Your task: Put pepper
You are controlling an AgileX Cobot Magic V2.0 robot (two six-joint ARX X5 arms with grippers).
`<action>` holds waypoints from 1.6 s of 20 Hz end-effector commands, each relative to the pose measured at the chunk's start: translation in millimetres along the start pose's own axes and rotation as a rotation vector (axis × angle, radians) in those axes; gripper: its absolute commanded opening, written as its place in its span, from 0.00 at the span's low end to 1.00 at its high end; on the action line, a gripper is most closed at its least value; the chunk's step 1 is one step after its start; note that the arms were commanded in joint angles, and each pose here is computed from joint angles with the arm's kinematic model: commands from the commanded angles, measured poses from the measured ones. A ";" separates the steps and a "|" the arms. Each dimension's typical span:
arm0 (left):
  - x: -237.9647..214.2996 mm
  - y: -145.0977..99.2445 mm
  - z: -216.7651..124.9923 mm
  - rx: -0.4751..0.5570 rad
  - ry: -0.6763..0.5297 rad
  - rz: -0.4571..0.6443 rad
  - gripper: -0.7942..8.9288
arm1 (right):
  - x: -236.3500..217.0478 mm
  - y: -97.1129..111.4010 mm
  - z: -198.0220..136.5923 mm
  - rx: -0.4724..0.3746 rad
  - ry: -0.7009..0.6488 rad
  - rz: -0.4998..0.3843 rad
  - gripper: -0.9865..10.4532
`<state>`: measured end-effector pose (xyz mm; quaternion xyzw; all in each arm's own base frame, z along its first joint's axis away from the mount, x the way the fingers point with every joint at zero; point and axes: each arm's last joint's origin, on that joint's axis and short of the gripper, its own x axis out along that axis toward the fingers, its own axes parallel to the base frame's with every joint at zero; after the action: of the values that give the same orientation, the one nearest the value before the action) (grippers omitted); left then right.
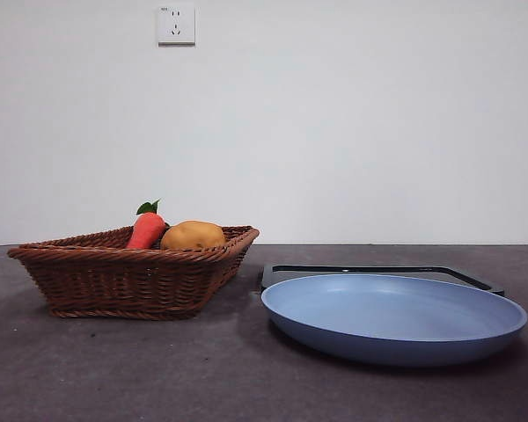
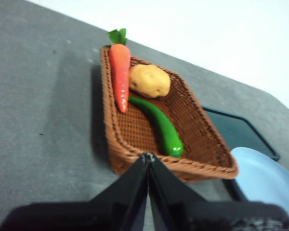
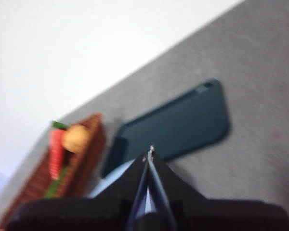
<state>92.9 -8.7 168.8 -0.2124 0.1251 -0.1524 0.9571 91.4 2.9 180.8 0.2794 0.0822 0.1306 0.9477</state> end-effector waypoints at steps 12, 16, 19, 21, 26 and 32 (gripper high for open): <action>0.6 -41.8 85.2 0.063 0.239 -0.139 0.09 | 1.0 57.7 87.8 -0.141 0.229 0.034 0.09; 7.1 -48.6 105.0 0.133 0.347 -0.160 0.09 | 7.7 70.9 111.3 -0.219 0.374 0.020 0.09; 11.2 -52.6 116.1 0.178 0.416 -0.166 0.09 | 12.7 80.4 126.1 -0.281 0.482 0.022 0.09; 13.2 -55.2 121.0 0.203 0.461 -0.174 0.09 | 16.0 85.5 133.0 -0.312 0.553 0.031 0.09; 15.5 -63.6 125.0 0.250 0.564 -0.206 0.09 | 20.8 93.0 135.3 -0.355 0.743 0.046 0.09; 15.1 -64.8 123.6 0.254 0.578 -0.193 0.24 | 22.0 93.7 133.5 -0.377 0.756 0.004 0.20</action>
<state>128.5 -23.9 299.4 -0.0602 0.3595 -0.3080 0.8788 123.0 17.2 337.4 0.0391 0.4064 0.2369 0.8816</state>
